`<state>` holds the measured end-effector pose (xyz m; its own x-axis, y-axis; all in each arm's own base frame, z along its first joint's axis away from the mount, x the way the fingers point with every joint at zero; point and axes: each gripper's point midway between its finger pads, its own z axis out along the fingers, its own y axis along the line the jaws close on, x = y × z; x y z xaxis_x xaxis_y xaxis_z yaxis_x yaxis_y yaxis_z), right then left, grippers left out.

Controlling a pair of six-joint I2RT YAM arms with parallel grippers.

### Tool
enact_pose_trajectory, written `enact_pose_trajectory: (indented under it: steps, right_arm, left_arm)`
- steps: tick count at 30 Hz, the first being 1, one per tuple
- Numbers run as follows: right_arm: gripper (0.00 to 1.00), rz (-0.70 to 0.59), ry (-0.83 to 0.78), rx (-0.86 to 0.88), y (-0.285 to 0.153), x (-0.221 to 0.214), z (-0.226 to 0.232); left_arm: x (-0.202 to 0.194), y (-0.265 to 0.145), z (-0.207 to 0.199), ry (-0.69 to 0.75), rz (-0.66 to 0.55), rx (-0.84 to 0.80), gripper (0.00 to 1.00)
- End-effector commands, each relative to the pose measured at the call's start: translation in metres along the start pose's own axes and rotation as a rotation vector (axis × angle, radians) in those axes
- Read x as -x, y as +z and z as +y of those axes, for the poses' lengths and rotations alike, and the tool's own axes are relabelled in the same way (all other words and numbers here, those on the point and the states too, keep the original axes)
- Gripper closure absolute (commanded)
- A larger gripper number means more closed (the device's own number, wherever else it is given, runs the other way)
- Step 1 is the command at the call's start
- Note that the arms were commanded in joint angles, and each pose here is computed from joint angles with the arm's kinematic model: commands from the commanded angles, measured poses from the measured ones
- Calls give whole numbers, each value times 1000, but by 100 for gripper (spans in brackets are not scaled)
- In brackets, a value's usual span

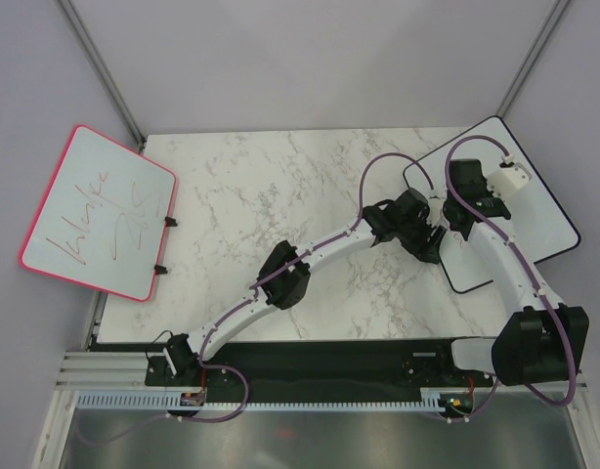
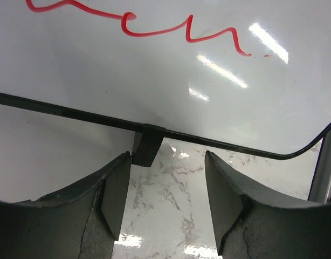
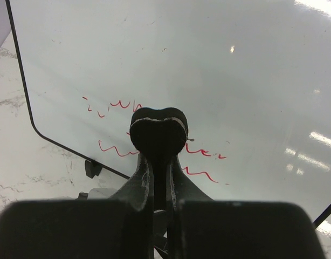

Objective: Erase the whiteboard
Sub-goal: Erase the whiteboard at the whiteboard stand.

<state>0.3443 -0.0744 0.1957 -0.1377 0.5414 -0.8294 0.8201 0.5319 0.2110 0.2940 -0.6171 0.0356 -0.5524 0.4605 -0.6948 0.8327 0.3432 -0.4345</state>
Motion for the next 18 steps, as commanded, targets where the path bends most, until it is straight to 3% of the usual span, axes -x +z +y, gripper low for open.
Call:
enact_pose_trajectory:
  steps: [1,7,18]
  right_arm:
    - [100,-30,38,46,-8,15,8]
    - [100,-31,53,72,-12,17,12]
    - [100,-39,76,118,-18,27,21]
  left_arm:
    - [-63,-6,18,-86,211,106,35]
    - [-44,-30,58,-38,171,230,35]
    - [-80,-51,41,27,276,132,35]
